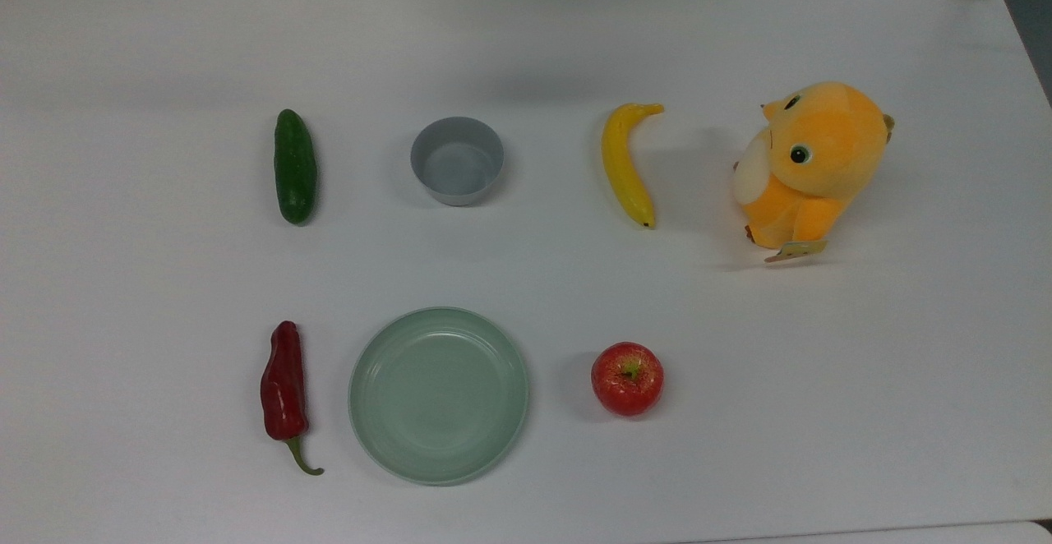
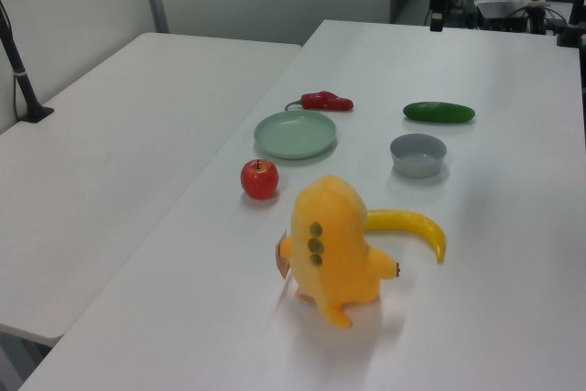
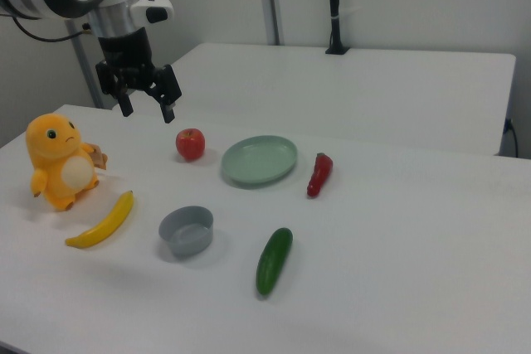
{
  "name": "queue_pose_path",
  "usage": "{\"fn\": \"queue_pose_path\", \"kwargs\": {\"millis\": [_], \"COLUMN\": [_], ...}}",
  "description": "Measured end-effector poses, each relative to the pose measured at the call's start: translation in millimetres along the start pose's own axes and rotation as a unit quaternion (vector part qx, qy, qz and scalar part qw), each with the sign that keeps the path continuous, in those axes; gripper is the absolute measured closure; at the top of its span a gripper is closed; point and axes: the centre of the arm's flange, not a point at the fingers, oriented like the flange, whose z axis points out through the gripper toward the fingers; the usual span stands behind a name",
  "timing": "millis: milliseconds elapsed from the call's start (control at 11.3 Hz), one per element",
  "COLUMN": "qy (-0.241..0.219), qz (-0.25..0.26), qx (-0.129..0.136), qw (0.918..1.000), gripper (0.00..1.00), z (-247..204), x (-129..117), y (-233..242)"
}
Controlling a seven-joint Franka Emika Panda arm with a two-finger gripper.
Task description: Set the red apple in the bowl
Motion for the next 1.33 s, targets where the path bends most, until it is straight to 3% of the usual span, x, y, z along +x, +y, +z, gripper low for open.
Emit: {"fn": "queue_pose_path", "kwargs": {"millis": [1327], "qy": [0.002], "qz": [0.004], "qx": [0.006], "qw": [1.0000], "gripper": [0.00], "z": [-2.4], "x": [-1.1], "y": [3.1]}}
